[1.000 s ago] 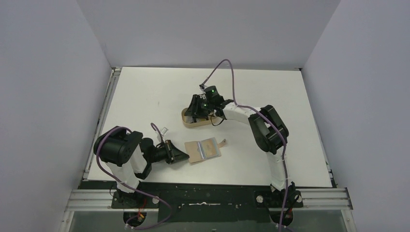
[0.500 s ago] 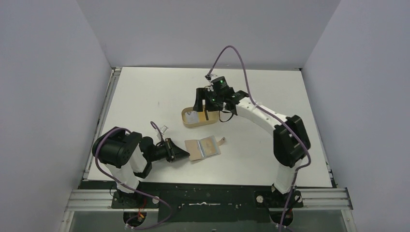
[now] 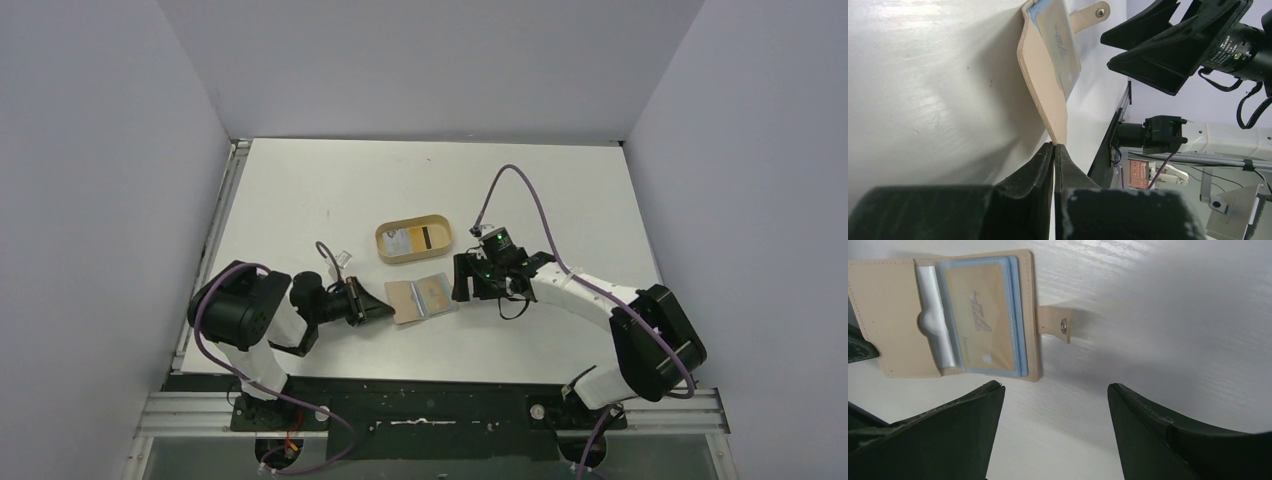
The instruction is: Take the credit cards out of the card holder
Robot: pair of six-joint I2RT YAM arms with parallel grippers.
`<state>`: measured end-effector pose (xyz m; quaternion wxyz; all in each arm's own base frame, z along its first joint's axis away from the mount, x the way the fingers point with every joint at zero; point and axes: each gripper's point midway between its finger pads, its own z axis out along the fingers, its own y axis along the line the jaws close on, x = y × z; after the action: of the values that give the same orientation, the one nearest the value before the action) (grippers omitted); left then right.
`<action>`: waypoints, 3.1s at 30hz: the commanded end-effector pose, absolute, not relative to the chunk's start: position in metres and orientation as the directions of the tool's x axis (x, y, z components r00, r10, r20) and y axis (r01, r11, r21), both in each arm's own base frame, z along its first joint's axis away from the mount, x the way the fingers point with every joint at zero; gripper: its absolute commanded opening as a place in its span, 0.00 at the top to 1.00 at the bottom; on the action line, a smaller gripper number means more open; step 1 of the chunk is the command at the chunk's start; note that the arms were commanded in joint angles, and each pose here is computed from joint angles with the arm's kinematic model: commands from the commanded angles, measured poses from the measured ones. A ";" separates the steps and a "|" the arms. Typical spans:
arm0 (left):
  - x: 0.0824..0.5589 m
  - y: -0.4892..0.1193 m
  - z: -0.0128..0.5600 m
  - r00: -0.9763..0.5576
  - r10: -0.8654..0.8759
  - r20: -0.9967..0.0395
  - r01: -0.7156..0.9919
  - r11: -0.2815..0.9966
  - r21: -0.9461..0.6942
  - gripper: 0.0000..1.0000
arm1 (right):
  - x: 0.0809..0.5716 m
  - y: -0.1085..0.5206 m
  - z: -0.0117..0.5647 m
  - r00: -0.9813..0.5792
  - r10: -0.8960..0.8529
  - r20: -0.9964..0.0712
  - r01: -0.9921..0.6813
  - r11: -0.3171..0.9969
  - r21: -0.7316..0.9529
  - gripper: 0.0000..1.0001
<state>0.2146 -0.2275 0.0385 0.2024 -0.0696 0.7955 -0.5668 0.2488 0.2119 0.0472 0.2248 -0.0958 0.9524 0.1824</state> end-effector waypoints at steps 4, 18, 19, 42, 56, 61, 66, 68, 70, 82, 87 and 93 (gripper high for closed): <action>0.230 -0.222 0.050 -0.868 -0.327 -0.374 0.211 0.439 -0.874 1.00 | 0.282 0.234 0.073 -0.808 0.031 -0.588 -0.291 0.848 0.443 0.23; 0.218 -0.209 0.046 -0.878 -0.228 -0.421 0.225 0.580 -0.783 1.00 | 0.297 0.260 0.053 -0.792 0.153 -0.590 -0.299 0.746 0.595 0.34; 0.217 -0.209 0.044 -0.883 -0.226 -0.412 0.220 0.576 -0.787 1.00 | 0.300 0.263 0.054 -0.785 0.163 -0.598 -0.307 0.736 0.604 0.34; 0.218 -0.197 0.027 -0.878 -0.237 -0.415 0.170 0.657 -0.735 1.00 | 0.282 0.256 0.041 -0.814 0.176 -0.553 -0.269 0.729 0.629 0.43; 0.229 -0.198 0.031 -0.866 -0.261 -0.426 0.158 0.666 -0.729 0.82 | 0.293 0.267 0.041 -0.809 0.178 -0.560 -0.288 0.711 0.642 1.00; 0.234 -0.196 0.035 -0.855 -0.280 -0.437 0.152 0.670 -0.726 0.62 | 0.292 0.267 0.039 -0.816 0.179 -0.549 -0.281 0.707 0.649 1.00; 0.237 -0.193 0.036 -0.841 -0.305 -0.447 0.138 0.679 -0.722 0.57 | 0.281 0.258 0.033 -0.821 0.190 -0.539 -0.256 0.720 0.645 1.00; 0.239 -0.193 0.036 -0.832 -0.328 -0.447 0.127 0.672 -0.729 0.57 | 0.277 0.255 0.030 -0.822 0.202 -0.533 -0.245 0.720 0.649 1.00; 0.241 -0.193 0.035 -0.825 -0.356 -0.440 0.108 0.664 -0.740 0.56 | 0.273 0.254 0.028 -0.824 0.216 -0.524 -0.234 0.713 0.661 1.00; 0.250 -0.201 0.055 -0.771 -0.525 -0.360 0.048 0.516 -0.855 0.55 | 0.268 0.257 0.024 -0.829 0.255 -0.498 -0.214 0.677 0.704 1.00; 0.255 -0.199 0.067 -0.748 -0.555 -0.364 0.047 0.503 -0.863 0.61 | 0.267 0.258 0.024 -0.829 0.258 -0.496 -0.216 0.670 0.710 1.00; 0.250 -0.194 0.070 -0.742 -0.547 -0.387 0.048 0.533 -0.845 1.00 | 0.264 0.256 0.022 -0.830 0.258 -0.494 -0.212 0.673 0.708 1.00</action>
<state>0.2451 -0.1954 0.0547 0.2965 -0.1632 0.8229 -0.4563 0.2594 0.2534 0.0150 0.2706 0.0204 0.8788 0.3926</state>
